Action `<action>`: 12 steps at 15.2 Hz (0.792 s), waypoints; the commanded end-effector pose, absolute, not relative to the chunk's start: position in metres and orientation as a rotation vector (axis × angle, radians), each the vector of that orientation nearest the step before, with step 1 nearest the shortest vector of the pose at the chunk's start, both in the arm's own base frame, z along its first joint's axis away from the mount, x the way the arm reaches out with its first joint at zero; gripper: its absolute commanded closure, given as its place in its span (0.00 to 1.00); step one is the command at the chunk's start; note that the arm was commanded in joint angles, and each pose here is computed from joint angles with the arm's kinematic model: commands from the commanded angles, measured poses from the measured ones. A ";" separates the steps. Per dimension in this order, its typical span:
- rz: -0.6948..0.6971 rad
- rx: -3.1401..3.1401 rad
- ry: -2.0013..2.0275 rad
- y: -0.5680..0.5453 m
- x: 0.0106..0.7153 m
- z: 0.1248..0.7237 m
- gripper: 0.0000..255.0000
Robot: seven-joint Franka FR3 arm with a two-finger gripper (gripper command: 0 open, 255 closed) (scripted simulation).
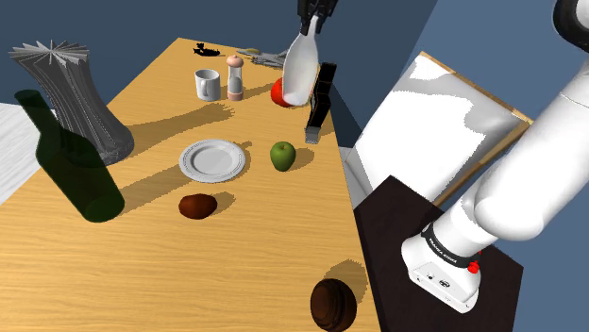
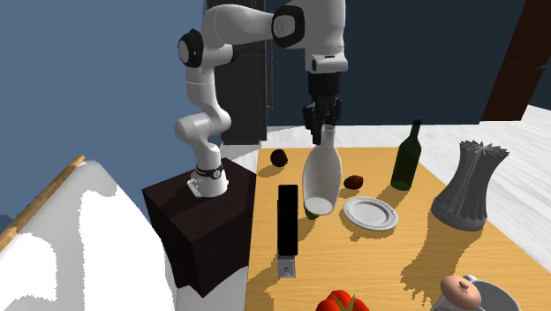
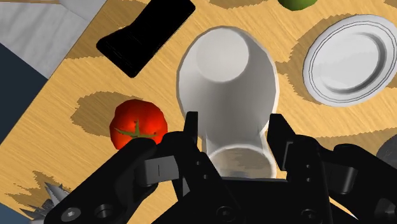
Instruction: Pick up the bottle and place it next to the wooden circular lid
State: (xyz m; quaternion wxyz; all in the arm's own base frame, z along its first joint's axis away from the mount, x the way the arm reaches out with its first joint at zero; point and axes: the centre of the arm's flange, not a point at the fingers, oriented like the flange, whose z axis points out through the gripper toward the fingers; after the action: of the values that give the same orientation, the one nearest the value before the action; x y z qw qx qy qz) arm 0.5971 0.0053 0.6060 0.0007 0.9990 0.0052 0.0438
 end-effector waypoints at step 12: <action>0.138 3.137 0.015 0.076 0.445 0.649 1.00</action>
State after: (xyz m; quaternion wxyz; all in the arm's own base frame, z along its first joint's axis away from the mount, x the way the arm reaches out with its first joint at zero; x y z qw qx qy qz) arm 0.4573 0.0721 0.6470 0.0007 0.9990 0.0052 0.0442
